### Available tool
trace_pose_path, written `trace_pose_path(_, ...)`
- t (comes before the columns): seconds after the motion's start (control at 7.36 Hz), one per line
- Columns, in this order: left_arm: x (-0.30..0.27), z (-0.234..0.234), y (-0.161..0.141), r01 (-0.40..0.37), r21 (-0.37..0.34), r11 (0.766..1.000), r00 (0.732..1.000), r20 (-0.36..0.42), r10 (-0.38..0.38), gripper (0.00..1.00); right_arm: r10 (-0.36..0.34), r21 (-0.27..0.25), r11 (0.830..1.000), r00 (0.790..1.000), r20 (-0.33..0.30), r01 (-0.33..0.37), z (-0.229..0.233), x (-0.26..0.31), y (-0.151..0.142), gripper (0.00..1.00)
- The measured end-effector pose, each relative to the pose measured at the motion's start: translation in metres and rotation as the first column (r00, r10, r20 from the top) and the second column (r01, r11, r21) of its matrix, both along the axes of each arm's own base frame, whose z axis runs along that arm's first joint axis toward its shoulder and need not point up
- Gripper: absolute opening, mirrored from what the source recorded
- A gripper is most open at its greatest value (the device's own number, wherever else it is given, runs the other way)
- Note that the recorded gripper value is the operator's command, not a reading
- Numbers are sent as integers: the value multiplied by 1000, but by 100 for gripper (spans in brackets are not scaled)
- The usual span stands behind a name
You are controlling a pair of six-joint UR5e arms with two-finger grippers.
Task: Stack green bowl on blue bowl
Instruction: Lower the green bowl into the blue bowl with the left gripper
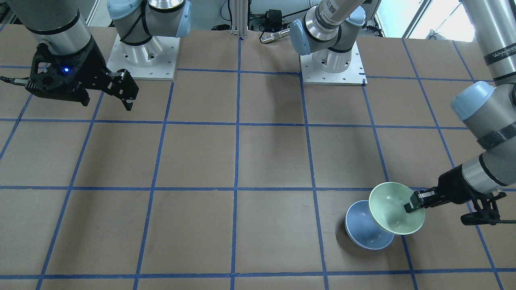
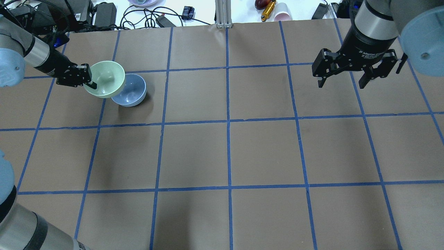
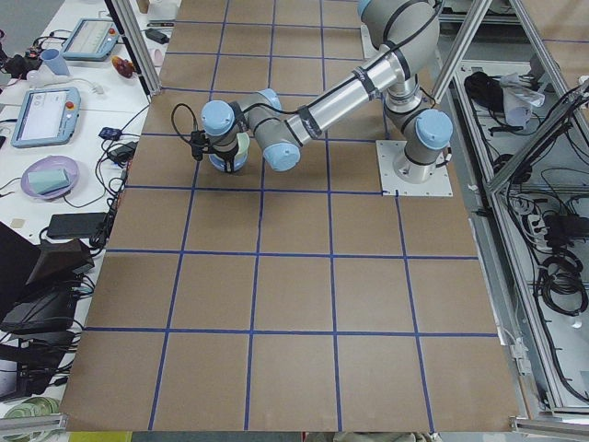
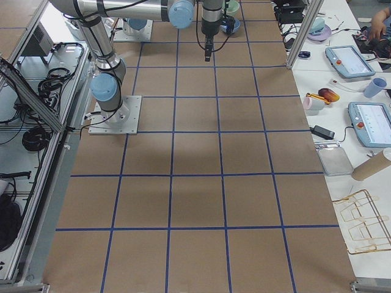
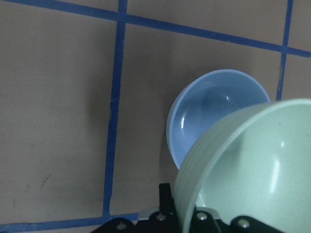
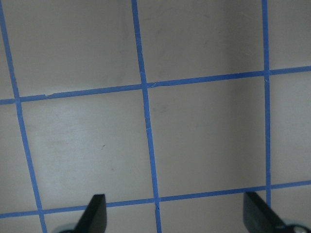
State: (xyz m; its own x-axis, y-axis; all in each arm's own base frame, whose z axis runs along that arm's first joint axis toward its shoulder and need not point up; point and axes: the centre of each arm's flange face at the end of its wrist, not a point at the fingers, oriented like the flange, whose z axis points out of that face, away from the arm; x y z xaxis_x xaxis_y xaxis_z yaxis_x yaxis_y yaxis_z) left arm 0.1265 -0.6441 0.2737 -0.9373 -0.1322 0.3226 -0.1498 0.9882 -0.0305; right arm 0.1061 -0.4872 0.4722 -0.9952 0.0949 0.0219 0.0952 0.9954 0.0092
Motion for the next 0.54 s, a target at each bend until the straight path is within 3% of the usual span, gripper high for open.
trace_pose_path(0.54,-19,-19,-19,-11,-12,1000,999,-47,10,4,0,0,1000,1000,0,0,0,0,0,100)
